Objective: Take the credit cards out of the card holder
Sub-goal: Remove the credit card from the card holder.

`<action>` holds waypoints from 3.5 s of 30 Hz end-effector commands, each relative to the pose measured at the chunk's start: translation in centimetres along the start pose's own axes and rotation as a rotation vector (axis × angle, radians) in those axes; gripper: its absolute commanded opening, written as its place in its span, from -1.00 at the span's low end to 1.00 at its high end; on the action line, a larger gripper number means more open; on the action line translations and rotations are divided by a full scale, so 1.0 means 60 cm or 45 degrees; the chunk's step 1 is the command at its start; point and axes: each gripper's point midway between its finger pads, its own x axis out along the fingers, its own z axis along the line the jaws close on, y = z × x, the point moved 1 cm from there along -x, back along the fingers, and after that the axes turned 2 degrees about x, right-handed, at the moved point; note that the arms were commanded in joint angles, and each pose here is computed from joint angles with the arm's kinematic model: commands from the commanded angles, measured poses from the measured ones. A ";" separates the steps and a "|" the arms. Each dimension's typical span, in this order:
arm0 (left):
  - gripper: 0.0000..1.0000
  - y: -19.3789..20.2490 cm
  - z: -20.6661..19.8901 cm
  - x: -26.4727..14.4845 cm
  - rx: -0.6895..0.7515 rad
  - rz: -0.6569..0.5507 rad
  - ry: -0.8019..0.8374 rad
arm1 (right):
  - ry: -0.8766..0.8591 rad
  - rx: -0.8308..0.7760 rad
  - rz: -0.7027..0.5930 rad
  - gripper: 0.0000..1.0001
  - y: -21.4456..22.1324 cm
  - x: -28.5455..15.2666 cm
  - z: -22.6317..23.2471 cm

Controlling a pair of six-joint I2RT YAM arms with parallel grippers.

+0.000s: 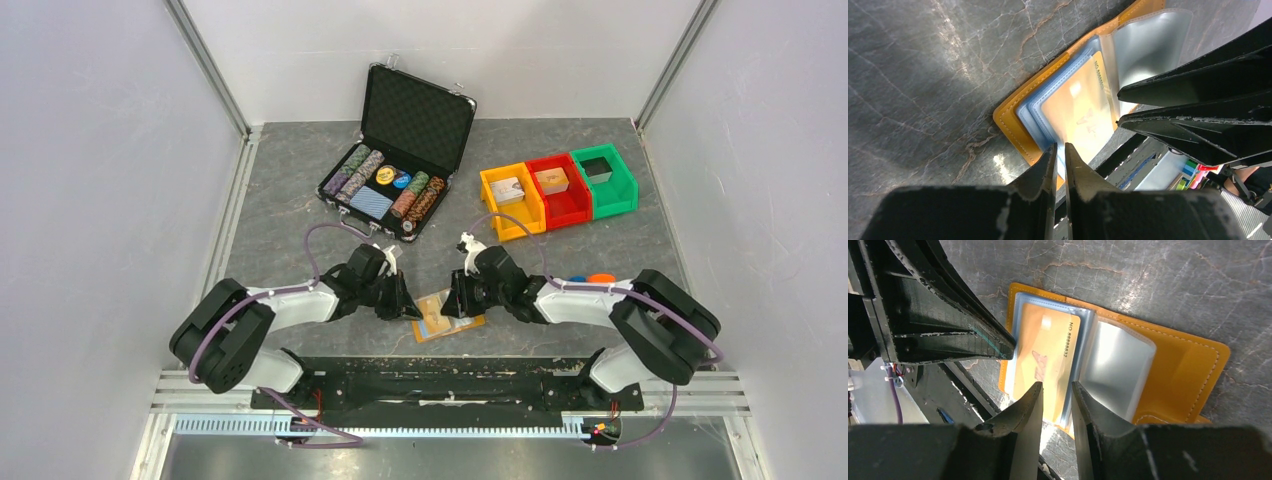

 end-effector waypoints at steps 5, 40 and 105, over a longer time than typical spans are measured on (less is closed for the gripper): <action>-0.65 0.008 0.006 0.007 -0.002 0.011 0.005 | -0.041 0.011 -0.011 -0.39 -0.004 0.009 -0.001; -0.57 0.027 0.028 0.007 -0.033 0.036 -0.044 | -0.366 0.226 -0.033 -1.00 0.020 -0.013 0.015; -0.60 0.039 0.029 0.005 -0.074 0.072 -0.036 | -0.362 0.271 -0.039 -1.00 0.020 0.012 0.016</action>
